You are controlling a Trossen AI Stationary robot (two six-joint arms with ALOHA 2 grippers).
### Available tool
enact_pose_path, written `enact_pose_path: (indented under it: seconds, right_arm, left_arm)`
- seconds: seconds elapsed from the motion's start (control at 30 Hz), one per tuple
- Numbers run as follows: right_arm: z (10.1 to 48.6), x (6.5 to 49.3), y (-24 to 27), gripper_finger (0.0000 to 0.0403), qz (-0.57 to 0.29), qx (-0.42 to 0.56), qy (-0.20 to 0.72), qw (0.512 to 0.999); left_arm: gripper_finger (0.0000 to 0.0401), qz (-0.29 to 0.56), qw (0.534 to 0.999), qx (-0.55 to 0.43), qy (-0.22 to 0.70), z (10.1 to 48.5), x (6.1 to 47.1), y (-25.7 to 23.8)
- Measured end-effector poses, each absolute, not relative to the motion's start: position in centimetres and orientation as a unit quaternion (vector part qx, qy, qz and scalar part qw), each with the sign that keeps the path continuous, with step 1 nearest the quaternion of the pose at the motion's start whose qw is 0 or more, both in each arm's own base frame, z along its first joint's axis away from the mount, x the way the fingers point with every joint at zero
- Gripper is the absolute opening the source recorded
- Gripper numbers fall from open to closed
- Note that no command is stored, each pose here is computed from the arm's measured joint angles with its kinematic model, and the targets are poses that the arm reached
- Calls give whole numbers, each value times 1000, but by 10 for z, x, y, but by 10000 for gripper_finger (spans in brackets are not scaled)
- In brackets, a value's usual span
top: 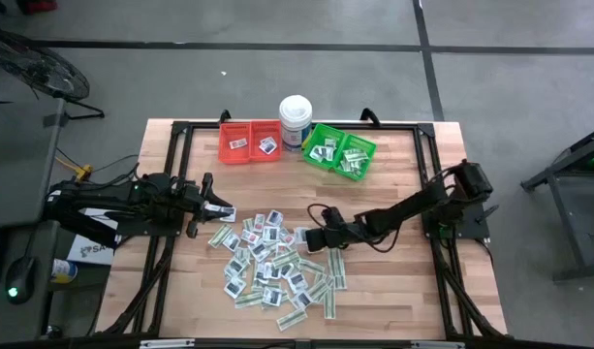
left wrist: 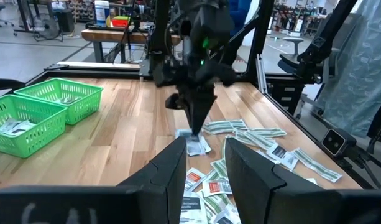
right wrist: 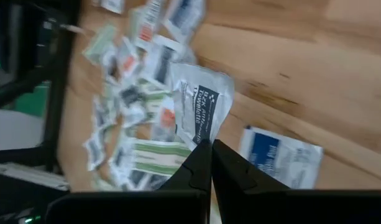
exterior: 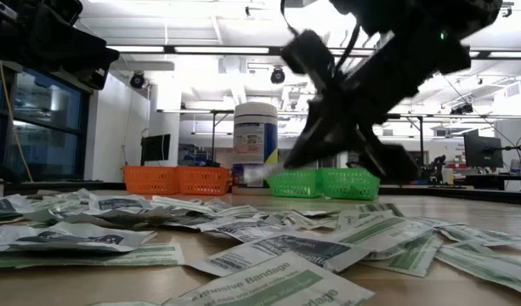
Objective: Pick & Place First Aid Supplies
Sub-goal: Put the black towelette pack into the left green bin
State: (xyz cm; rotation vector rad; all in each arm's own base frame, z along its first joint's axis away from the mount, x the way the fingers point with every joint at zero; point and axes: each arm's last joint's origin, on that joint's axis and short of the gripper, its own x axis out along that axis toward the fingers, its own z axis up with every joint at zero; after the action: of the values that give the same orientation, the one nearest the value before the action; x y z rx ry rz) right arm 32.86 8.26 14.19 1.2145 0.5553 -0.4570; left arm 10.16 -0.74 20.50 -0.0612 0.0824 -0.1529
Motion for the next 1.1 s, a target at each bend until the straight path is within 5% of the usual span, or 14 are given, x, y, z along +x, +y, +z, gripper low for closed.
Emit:
enact_pose_path:
  seconds: [0.53,1.1]
  right_arm:
    - [202,302,32,0,-242,482,244,806]
    - [220,256,-123,0,-225,390,293,844]
  left_arm:
    - [110,-74,996,-35,41,205,102,-7]
    - [110,-68,996,-43,40,205,102,-7]
